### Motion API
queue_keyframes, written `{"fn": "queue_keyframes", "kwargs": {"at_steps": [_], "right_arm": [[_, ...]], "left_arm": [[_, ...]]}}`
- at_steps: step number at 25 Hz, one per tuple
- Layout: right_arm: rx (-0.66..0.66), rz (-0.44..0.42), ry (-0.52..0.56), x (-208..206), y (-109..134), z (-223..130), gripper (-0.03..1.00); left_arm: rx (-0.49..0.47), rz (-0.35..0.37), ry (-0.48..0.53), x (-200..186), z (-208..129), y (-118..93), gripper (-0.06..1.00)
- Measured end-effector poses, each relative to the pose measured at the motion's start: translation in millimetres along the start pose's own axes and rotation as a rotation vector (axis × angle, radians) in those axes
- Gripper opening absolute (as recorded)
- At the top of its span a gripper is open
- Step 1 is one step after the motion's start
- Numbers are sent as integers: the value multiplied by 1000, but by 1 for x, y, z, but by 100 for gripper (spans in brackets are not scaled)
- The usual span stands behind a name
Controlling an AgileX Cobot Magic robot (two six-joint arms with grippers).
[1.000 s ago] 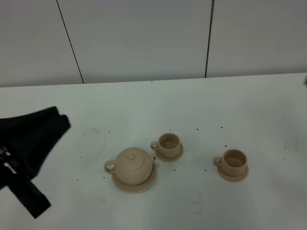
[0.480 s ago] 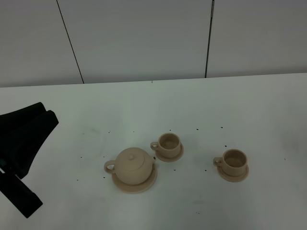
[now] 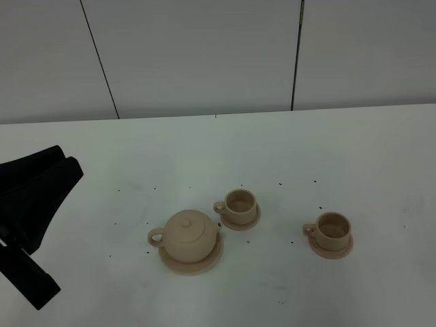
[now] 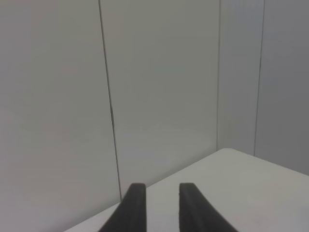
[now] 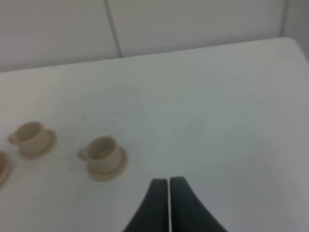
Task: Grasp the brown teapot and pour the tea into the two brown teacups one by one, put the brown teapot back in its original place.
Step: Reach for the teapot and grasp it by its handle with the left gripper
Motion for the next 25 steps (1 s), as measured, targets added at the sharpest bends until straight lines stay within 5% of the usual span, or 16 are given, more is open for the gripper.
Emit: {"fn": "queue_keyframes", "kwargs": {"at_steps": [7, 25], "right_arm": [[72, -116, 26, -5, -14, -25, -1], [-28, 0, 150, 15, -2, -49, -1]], "left_arm": [[-46, -8, 8, 0, -4, -1, 24], [-68, -20, 27, 0, -11, -3, 24]]}}
Point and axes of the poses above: a point on each arm's last joint axis where the gripper is mounted, x pointing out along that axis toward the gripper, y along the wrist's bending axis when the last joint is at zero, z = x × y, the point moved 1 cm from there along x, pointing out along that axis toward the gripper, and after that the axes turned 2 degrees about -x, right-handed, at the moved point
